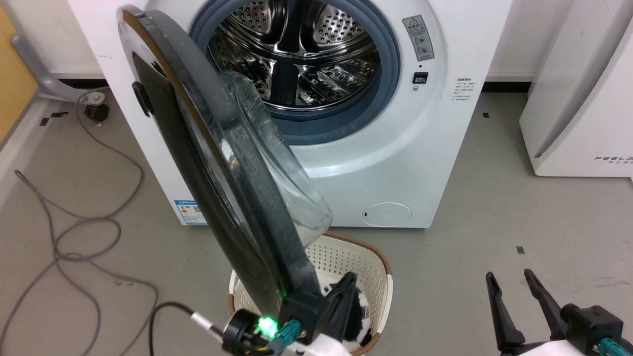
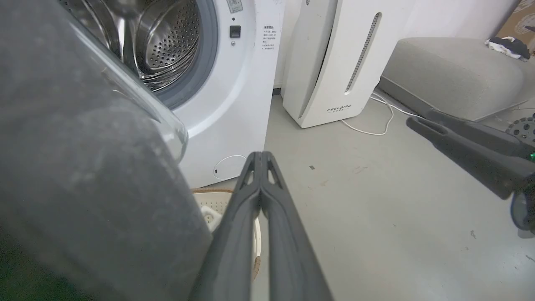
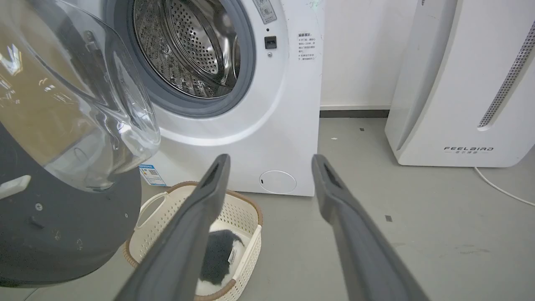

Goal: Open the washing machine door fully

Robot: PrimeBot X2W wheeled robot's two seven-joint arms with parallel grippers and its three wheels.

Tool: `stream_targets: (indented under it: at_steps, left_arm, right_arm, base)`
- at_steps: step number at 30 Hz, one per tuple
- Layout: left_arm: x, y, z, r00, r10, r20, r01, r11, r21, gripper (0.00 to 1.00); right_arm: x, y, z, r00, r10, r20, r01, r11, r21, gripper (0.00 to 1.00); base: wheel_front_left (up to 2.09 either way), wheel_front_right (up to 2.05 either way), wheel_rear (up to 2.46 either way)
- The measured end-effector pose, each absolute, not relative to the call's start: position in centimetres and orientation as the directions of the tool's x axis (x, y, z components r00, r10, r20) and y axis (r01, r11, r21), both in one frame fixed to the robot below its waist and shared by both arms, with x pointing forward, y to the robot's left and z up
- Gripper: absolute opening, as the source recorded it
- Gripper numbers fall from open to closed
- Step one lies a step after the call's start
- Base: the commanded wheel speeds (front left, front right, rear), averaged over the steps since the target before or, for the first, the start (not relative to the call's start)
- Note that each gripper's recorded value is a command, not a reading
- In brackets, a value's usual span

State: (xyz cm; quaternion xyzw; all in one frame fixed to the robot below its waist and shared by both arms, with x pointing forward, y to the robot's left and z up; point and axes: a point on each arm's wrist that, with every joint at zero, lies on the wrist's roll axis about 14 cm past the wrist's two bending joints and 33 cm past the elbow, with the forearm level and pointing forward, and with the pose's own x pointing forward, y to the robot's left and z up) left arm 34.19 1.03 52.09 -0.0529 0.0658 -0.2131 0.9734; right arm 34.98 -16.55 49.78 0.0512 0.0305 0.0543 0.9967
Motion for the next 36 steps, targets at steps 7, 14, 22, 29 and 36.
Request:
stream_targets:
  at_steps: [7,14,22,29,36]
  left_arm:
    - [32.8,3.4,52.4,0.934,-0.34,-0.11,0.322,0.934,-0.154,0.0]
    - [31.4,5.6,52.7,0.954,-0.272,-0.125,0.249,0.953,-0.175,0.0]
    - [30.8,9.4,53.5,0.986,-0.131,-0.107,0.112,0.98,-0.163,0.0]
    - [30.8,14.7,54.7,0.997,0.06,-0.048,-0.066,0.989,-0.134,0.0]
    - [30.7,22.0,55.9,0.96,0.28,0.019,-0.277,0.957,-0.079,0.0]
  right_arm:
    - [35.1,-16.3,49.9,0.991,0.121,-0.052,-0.116,0.988,0.104,1.0]
    - [35.4,-15.3,49.7,0.986,0.154,-0.061,-0.147,0.984,0.099,1.0]
    - [36.0,-14.0,49.9,0.979,0.195,-0.06,-0.19,0.977,0.093,1.0]
    - [36.5,-13.3,49.9,0.974,0.216,-0.062,-0.212,0.975,0.073,1.0]
    - [36.7,-13.1,49.6,0.972,0.223,-0.077,-0.218,0.973,0.075,1.0]
  base:
    - [0.0,0.0,0.0]
    - [0.0,0.0,0.0]
    - [0.0,0.0,0.0]
    - [0.0,0.0,0.0]
    - [0.0,0.0,0.0]
